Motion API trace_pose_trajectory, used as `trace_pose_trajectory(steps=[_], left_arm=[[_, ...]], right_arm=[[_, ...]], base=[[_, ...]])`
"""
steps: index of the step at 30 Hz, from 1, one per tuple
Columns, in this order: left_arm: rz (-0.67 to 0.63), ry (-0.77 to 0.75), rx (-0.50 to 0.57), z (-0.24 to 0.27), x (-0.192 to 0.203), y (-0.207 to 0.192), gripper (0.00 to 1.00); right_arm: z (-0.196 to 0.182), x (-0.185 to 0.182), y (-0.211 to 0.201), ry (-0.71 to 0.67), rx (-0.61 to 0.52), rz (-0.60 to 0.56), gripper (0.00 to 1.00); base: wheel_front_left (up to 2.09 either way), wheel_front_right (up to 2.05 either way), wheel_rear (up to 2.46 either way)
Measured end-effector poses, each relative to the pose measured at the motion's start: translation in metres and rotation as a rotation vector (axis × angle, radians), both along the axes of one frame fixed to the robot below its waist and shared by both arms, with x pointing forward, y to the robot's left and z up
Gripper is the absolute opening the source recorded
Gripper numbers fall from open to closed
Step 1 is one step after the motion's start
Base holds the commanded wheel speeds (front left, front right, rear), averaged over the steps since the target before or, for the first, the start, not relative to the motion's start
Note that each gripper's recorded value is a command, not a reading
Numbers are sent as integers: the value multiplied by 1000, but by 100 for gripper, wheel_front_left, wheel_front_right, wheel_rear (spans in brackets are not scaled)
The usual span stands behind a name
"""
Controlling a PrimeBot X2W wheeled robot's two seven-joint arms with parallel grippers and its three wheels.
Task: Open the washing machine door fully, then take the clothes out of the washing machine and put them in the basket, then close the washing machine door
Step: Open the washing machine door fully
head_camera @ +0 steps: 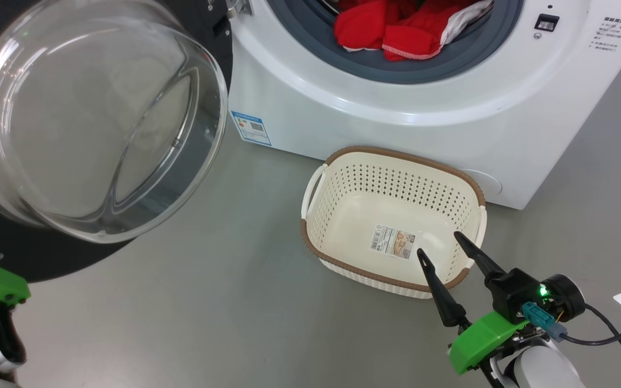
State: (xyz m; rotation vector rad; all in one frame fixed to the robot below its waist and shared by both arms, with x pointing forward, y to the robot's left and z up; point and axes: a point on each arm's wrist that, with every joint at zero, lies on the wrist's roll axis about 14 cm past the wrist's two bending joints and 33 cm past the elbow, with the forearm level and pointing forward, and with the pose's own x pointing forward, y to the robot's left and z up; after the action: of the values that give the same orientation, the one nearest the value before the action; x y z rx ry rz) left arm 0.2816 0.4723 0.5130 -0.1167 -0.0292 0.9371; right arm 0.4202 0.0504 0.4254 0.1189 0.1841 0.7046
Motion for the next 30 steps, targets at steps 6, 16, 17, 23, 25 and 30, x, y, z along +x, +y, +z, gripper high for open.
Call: trace_pose_trajectory(steps=[6,16,17,23,25,30], left_arm=[[-63,-40,71,23,12,-9,100],[-316,-272,161,83,46,-65,100],[-360,-305,163,90,51,-75,100],[-552,-382,155,100,69,-122,100],[-609,-391,138,98,76,-138,100],[-712,-378,92,87,89,-170,100]], right_arm=[[6,3,-3,-11,3,-14,100],[21,8,-29,-51,22,-98,100],[23,10,-33,-56,22,-109,100],[38,20,-60,-97,33,-194,100],[41,20,-69,-104,31,-222,100],[54,24,-100,-139,43,-310,100]], base=[[0,0,0],[0,0,0],[0,0,0],[0,0,0],[0,0,0],[0,0,0]])
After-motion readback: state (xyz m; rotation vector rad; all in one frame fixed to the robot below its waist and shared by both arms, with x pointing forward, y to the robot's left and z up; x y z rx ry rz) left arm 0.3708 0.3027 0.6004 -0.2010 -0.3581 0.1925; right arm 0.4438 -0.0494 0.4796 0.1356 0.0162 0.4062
